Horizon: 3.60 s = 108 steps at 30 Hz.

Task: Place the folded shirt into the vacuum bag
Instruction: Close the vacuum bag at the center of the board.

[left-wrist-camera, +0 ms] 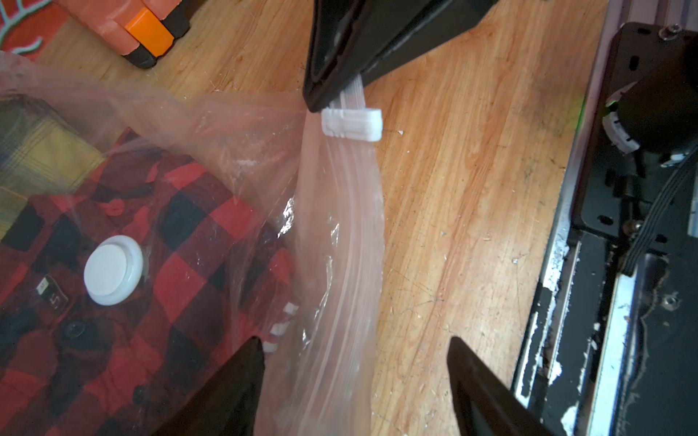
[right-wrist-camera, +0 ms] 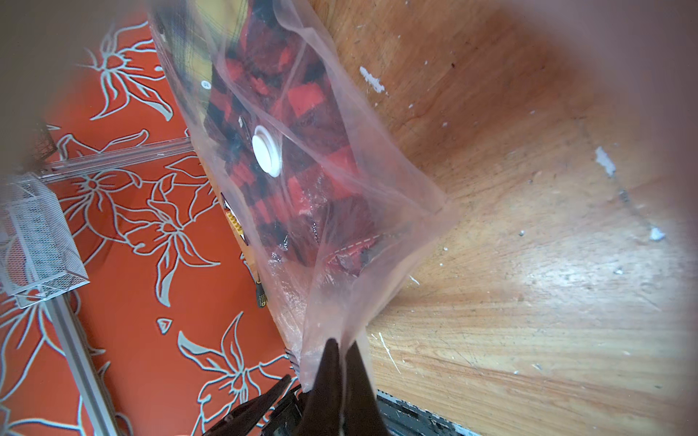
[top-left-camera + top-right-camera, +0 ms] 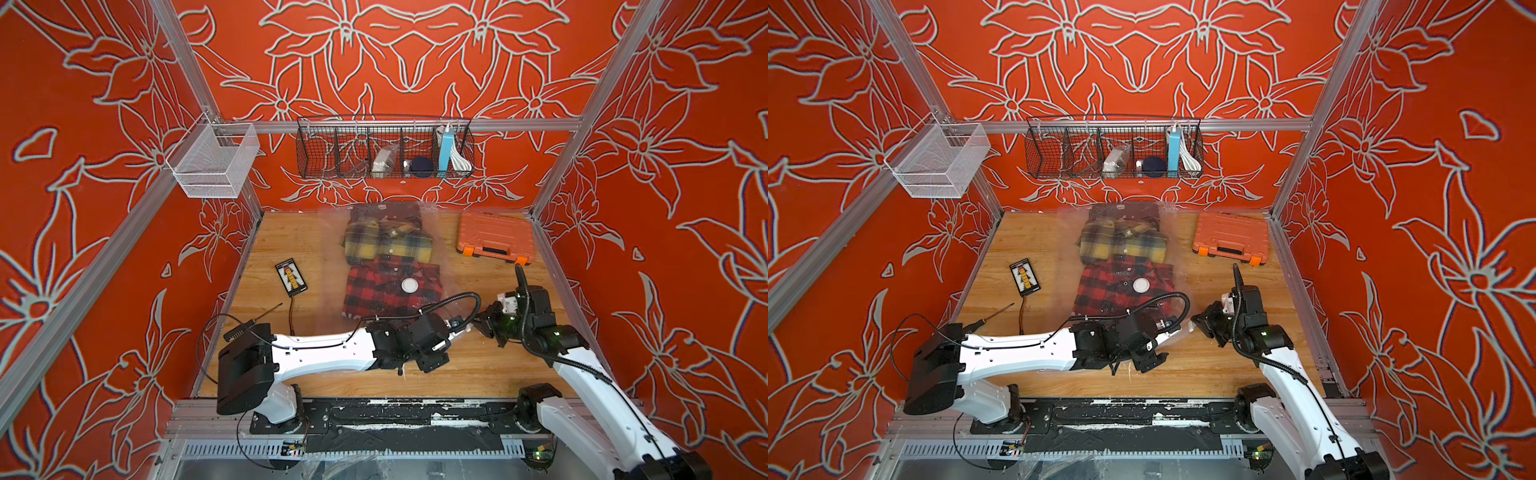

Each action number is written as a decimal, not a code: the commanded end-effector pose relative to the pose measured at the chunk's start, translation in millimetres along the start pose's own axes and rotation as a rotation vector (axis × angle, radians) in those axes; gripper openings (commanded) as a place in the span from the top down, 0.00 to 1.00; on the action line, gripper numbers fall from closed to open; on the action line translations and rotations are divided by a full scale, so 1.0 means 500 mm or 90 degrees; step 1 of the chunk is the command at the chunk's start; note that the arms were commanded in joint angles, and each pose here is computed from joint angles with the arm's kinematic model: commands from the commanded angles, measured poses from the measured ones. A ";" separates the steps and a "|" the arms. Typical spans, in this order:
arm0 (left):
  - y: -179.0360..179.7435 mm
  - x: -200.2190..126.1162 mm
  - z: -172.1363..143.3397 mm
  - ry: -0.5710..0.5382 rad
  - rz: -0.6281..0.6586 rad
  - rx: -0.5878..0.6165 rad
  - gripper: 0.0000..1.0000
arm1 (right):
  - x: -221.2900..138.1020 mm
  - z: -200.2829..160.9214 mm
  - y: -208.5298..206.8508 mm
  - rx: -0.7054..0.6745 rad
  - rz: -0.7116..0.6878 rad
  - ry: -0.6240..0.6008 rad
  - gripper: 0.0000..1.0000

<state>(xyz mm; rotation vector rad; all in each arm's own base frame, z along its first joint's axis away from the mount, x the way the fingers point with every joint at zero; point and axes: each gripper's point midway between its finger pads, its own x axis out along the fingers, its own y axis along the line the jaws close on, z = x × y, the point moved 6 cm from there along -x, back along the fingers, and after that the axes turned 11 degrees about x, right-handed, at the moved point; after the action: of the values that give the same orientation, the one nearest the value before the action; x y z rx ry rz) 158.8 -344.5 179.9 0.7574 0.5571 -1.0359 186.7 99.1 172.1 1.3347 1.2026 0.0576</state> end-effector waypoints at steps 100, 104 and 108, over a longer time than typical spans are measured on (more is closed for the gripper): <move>0.250 -0.124 -0.074 -0.071 -0.064 -0.203 1.00 | -0.053 -0.124 0.286 -1.092 0.246 0.129 1.00; 0.250 -0.131 -0.072 -0.078 -0.064 -0.211 1.00 | -0.064 -0.127 0.286 -1.082 0.242 0.118 1.00; 0.247 -0.134 -0.072 -0.081 -0.072 -0.226 1.00 | -0.073 -0.132 0.285 -1.075 0.247 0.111 1.00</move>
<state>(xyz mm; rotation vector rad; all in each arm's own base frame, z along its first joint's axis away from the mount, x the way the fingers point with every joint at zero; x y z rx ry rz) 243.0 -243.0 226.9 0.3883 0.6854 -1.0344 216.7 165.4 301.0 -0.0252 0.6504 1.1445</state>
